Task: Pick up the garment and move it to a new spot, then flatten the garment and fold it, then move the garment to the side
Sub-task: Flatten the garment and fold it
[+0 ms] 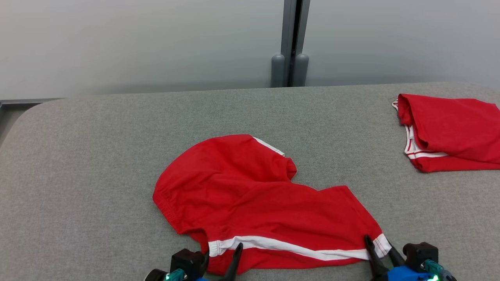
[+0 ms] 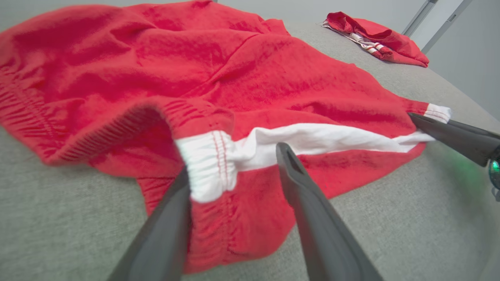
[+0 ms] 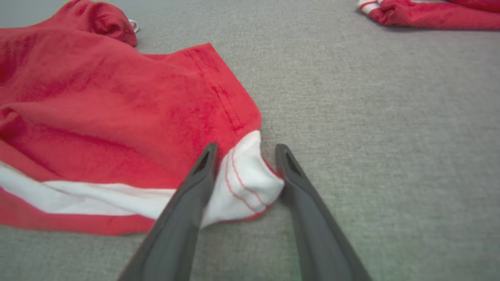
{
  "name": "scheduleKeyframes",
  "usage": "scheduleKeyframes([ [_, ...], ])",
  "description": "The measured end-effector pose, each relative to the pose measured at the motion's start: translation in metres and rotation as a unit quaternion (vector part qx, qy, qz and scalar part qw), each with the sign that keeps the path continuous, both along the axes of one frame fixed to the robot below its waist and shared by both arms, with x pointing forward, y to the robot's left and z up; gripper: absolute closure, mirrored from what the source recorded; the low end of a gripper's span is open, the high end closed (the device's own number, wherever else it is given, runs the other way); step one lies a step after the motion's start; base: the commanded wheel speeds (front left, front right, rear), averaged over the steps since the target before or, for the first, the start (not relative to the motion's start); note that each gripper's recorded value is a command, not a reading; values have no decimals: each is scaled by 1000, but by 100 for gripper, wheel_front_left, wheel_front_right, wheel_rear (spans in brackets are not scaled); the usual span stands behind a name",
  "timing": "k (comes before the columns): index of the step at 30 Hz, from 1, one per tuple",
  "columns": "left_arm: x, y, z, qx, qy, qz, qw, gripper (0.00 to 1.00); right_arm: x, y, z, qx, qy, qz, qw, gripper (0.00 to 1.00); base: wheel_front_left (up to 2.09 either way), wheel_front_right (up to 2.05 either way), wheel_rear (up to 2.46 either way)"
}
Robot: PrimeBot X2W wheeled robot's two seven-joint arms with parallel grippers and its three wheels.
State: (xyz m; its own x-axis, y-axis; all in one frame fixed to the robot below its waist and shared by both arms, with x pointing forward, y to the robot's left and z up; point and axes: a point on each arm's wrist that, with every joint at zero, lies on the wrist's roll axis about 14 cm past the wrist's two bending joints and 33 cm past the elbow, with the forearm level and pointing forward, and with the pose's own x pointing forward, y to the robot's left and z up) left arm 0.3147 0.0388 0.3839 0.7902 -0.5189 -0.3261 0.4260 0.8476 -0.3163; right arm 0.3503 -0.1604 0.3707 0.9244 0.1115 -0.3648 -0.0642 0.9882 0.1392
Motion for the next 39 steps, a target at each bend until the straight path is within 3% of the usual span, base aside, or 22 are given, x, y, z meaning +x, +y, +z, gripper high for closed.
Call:
scheduleKeyframes([
  [1, 0, -2, -1, 1, 1, -4, 1000, 100, 1, 1, 1, 2, -1, 1, 1000, 100, 0, 0, 0],
  [10, 16, 1, 16, -14, -30, 5, 999, 100, 12, 23, 30, 25, -54, 26, 998, 100, 0, 0, 0],
  [16, 58, 15, 60, -23, -106, 19, 994, 100, 38, 44, 70, 53, -118, 48, 990, 100, 0, 0, 0],
  [22, 118, 31, 117, -16, -198, 23, 980, 100, 97, 54, 131, 71, -205, 60, 974, 100, 0, 0, 0],
  [29, 211, 27, 184, -9, -280, 0, 960, 100, 191, 53, 217, 84, -306, 62, 946, 100, 0, 0, 0],
  [39, 301, 19, 285, -18, -387, -6, 922, 100, 292, 37, 316, 138, -383, 25, 913, 100, 0, 0, 0],
])
